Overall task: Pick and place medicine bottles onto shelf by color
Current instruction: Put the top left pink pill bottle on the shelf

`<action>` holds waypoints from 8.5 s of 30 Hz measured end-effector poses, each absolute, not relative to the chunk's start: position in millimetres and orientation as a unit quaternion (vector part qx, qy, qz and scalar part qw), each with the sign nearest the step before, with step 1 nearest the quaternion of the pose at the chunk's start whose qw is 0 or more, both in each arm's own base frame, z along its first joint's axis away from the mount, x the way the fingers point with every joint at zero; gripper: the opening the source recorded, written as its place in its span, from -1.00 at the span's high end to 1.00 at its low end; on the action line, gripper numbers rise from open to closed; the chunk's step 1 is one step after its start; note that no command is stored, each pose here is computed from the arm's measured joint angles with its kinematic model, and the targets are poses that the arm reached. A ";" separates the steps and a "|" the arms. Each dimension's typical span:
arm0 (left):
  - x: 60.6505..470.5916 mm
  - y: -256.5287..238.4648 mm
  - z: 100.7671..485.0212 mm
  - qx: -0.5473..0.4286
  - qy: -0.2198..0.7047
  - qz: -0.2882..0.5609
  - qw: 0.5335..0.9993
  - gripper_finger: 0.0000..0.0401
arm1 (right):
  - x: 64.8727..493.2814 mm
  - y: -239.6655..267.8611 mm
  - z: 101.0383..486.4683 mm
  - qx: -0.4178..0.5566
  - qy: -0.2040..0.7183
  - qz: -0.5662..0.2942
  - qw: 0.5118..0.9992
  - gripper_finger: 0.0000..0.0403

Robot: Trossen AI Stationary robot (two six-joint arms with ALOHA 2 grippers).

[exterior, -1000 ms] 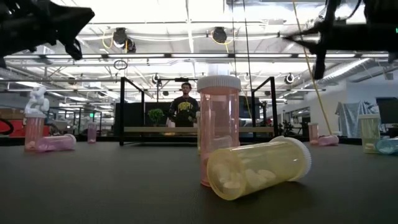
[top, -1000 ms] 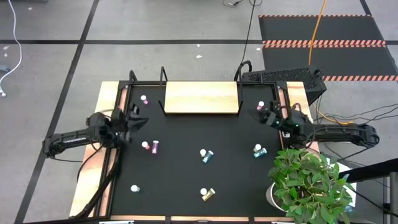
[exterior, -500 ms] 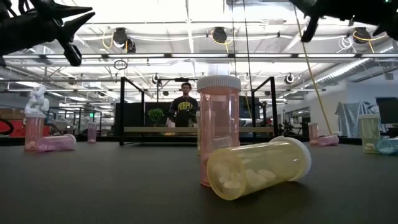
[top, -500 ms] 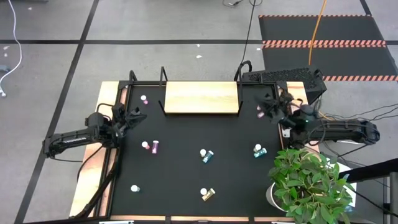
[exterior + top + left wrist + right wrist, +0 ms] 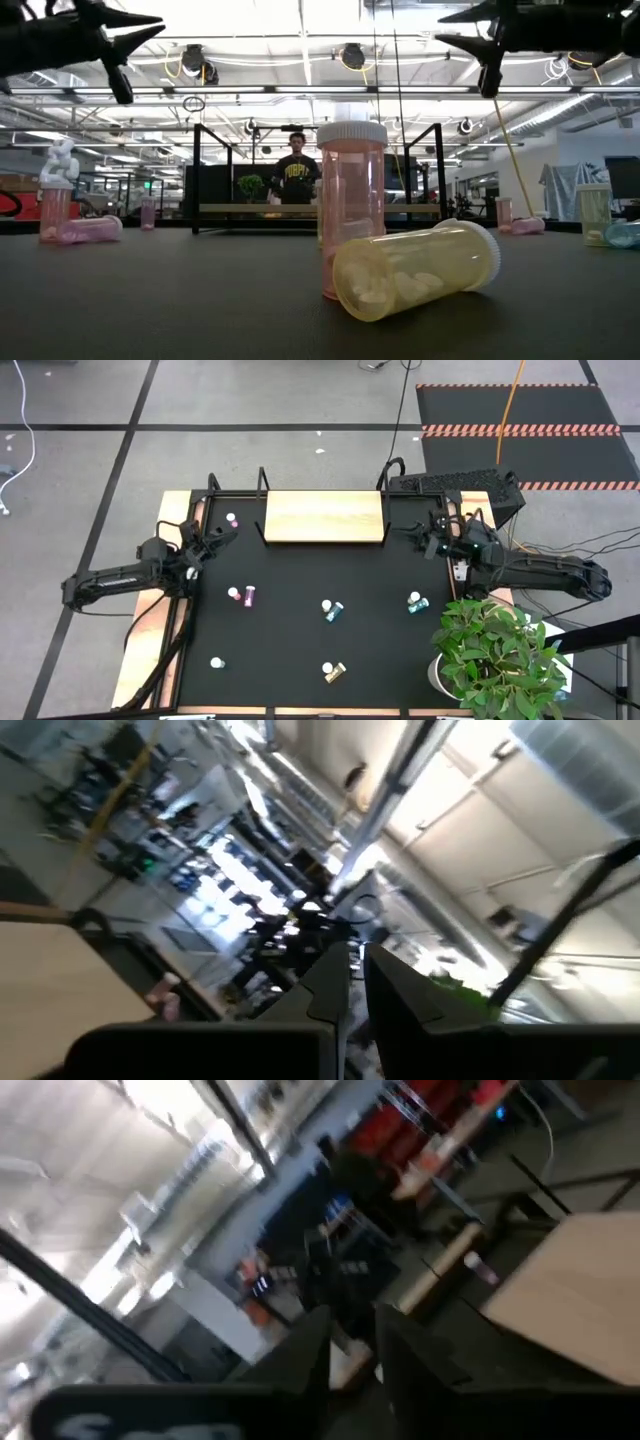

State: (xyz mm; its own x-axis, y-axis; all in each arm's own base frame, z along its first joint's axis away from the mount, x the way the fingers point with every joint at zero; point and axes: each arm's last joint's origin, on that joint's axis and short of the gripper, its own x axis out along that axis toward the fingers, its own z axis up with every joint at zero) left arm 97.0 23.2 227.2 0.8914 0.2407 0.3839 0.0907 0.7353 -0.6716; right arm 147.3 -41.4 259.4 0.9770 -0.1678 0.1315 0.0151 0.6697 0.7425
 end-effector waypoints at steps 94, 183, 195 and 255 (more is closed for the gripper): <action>129.2 209.2 196.2 -0.395 0.446 0.515 0.616 -0.05 | 153.1 -124.5 320.5 0.339 0.236 -0.398 0.819 0.22; 114.6 209.4 183.3 -0.282 0.523 0.389 0.704 0.42 | 155.1 -124.1 322.3 0.372 0.217 -0.380 0.818 0.22; 117.7 216.5 224.7 -0.295 0.537 0.397 0.683 0.32 | 155.1 -124.0 322.3 0.372 0.218 -0.379 0.819 0.22; 305.9 301.4 232.4 -0.124 0.625 0.200 0.744 0.38 | 151.1 -122.2 317.2 0.319 0.270 -0.382 0.824 0.22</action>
